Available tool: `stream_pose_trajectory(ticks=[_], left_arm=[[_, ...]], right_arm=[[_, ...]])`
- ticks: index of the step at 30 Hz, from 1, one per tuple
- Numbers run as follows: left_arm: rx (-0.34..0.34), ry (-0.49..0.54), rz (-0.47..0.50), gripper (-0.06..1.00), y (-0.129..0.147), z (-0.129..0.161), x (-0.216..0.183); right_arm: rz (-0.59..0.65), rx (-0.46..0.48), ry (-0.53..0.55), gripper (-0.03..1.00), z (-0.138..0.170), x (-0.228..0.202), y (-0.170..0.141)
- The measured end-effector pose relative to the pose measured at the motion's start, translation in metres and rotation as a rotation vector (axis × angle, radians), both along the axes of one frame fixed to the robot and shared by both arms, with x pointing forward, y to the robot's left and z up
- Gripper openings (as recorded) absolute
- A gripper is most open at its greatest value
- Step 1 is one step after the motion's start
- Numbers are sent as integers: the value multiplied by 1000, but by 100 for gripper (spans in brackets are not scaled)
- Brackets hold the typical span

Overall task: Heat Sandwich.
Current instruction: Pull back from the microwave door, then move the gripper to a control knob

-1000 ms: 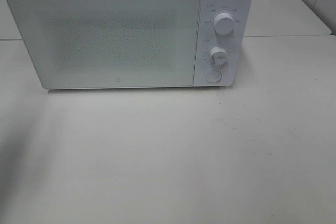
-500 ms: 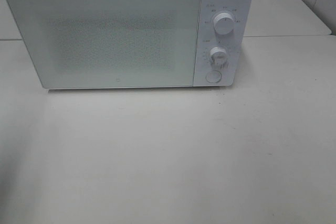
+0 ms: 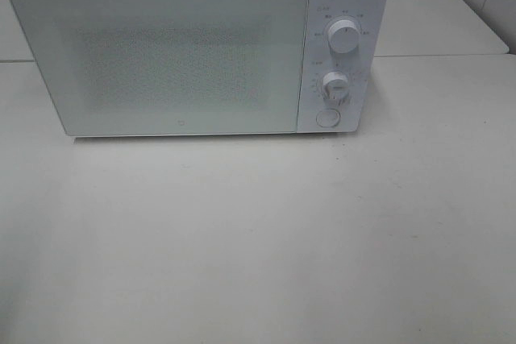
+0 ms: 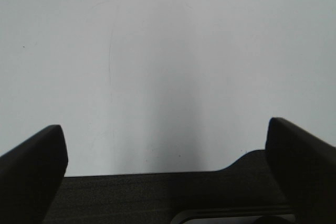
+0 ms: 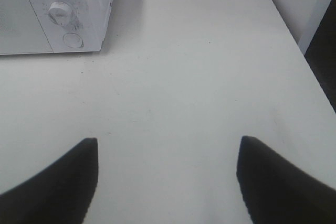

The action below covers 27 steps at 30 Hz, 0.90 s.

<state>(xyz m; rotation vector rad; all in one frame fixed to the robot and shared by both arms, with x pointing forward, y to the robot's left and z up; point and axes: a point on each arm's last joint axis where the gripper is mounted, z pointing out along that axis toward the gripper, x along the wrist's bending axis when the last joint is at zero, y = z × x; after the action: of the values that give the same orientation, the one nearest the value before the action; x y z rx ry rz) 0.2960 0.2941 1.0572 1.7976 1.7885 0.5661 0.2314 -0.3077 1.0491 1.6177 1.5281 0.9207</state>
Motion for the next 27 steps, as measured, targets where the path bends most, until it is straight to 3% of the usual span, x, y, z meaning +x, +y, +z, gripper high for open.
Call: stream_pose_trajectory(ticks=[20,27], left_arm=[[23,-344,-25,97,-5,0,-55],[28,-414,-24,97,-5,-1,-66]], right_arm=[[0,0,0,71,0,0,0],[0,0,0,69,0,0,0]])
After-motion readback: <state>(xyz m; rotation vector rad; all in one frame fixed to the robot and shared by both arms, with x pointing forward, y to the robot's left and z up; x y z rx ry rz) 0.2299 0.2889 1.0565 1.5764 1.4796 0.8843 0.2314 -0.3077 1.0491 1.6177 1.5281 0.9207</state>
